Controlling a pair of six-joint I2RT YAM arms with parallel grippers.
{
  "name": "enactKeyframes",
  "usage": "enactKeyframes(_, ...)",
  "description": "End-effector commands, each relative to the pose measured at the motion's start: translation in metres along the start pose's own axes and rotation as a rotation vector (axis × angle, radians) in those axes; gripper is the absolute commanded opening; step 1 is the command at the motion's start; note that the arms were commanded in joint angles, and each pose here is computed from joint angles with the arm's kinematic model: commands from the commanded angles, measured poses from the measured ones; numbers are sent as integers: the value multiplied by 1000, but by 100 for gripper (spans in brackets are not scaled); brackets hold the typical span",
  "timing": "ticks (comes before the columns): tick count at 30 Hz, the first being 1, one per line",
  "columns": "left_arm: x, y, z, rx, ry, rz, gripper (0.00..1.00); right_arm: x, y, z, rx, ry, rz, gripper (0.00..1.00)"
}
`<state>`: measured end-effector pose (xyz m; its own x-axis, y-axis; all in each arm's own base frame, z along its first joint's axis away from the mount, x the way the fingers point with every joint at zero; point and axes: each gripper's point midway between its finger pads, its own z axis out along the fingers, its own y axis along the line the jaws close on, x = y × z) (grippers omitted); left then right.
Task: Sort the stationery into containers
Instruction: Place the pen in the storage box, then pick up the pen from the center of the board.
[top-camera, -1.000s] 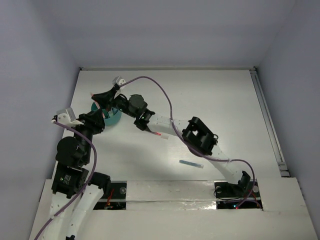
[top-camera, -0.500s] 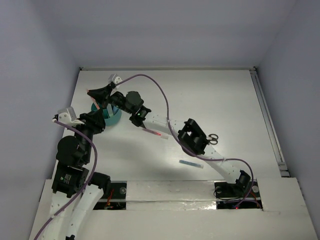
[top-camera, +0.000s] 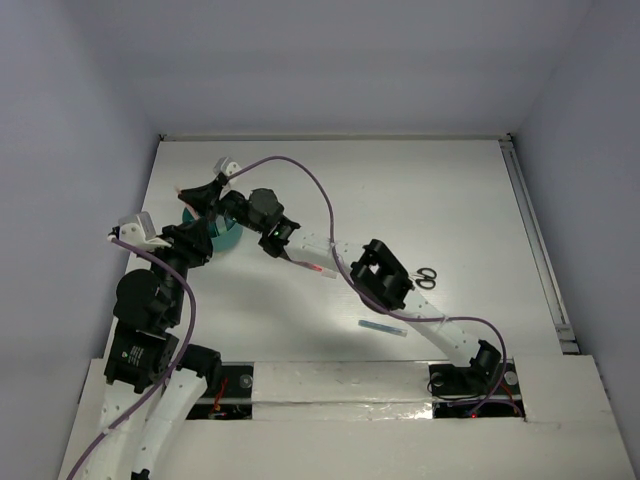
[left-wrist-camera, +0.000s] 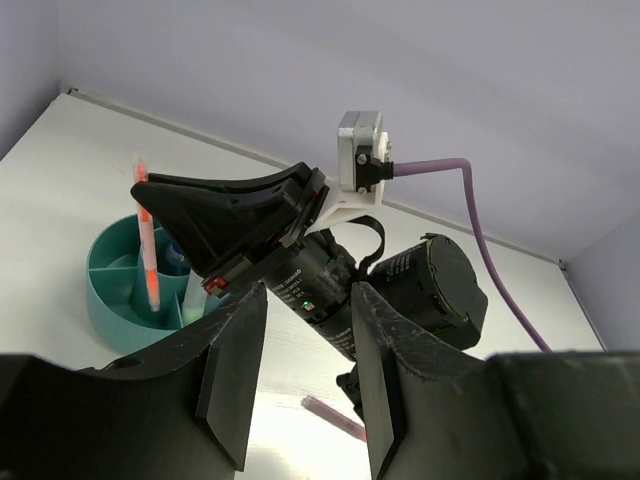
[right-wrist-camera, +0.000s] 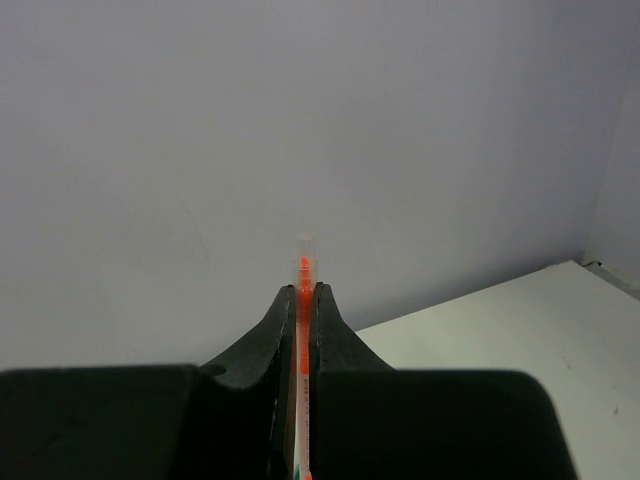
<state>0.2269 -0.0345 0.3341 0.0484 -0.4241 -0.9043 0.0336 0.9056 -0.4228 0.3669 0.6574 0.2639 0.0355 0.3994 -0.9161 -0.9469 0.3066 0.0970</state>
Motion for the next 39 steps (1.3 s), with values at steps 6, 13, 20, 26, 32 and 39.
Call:
enactKeyframes(6,-5,-8,4,35,-23,4,36,3,-4,-6,-3,-21,-23,7)
enactKeyframes(13,-5,-9,3,41,-24,4,36,-7,-2,-7,-7,-34,-19,35)
enactKeyframes(20,-4,-11,4,55,-19,1,36,-51,10,-6,-33,-73,-29,62)
enactKeyframes(26,1,-15,9,75,-4,5,35,-107,15,-36,5,-94,-8,65)
enactKeyframes(32,2,-56,11,257,74,-1,22,-148,20,-107,106,-48,50,23)
enactKeyframes(39,82,-123,12,541,367,-112,5,-134,-52,-263,700,56,165,0)
